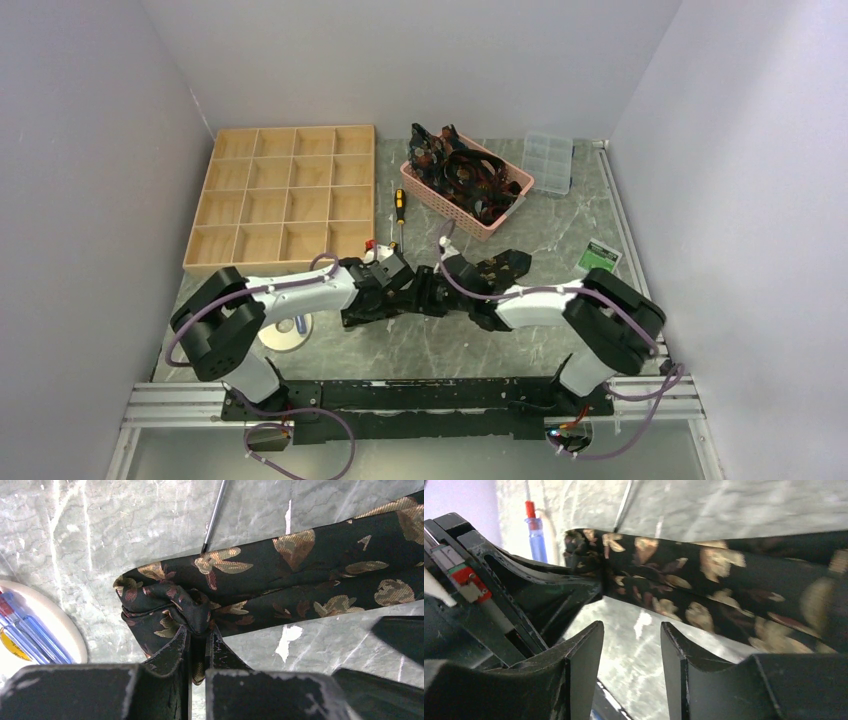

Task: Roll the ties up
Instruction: Roll the tie at the center of the board.

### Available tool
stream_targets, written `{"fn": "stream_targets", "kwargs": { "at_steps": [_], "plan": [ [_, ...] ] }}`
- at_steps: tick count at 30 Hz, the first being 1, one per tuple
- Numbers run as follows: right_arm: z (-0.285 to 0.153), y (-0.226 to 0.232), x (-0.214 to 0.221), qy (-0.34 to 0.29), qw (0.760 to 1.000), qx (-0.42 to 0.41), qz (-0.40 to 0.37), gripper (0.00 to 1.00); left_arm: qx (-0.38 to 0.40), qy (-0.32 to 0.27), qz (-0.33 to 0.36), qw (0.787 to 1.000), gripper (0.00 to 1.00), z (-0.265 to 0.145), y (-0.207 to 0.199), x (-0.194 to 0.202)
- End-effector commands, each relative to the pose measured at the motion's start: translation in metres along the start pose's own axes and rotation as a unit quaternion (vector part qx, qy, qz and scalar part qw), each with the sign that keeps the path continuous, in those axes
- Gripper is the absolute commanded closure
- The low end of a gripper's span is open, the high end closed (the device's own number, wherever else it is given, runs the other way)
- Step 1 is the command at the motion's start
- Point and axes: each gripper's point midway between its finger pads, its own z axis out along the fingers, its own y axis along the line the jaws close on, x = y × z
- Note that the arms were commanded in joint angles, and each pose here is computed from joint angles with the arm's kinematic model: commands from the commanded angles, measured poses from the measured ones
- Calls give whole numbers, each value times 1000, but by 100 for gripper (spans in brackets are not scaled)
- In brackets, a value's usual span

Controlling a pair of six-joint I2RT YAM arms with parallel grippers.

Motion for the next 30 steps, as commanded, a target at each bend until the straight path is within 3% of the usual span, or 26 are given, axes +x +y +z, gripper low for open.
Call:
{"fn": "stream_targets", "kwargs": {
  "at_steps": [1,4,7,14,20,30],
  "plan": [
    [-26,-31,-23,-62,994,70,-53,48,35,-6,1,999,88,-4,-22,-10],
    [-37,-38,-29,-82,990,83,-76,47,42,-10,1,999,61,-8,-26,-14],
    [-40,-37,-28,-81,990,79,-88,46,51,-18,-3,999,41,-16,-30,-19],
    [-38,-14,-20,-58,985,41,-156,46,86,-48,-37,994,37,-43,-29,-31],
    [-28,17,-13,-48,980,17,-194,43,100,-90,-131,982,32,-53,-2,-22],
    [9,45,-26,-38,975,16,-217,44,143,-113,-325,928,30,-41,44,15]
  ]
}}
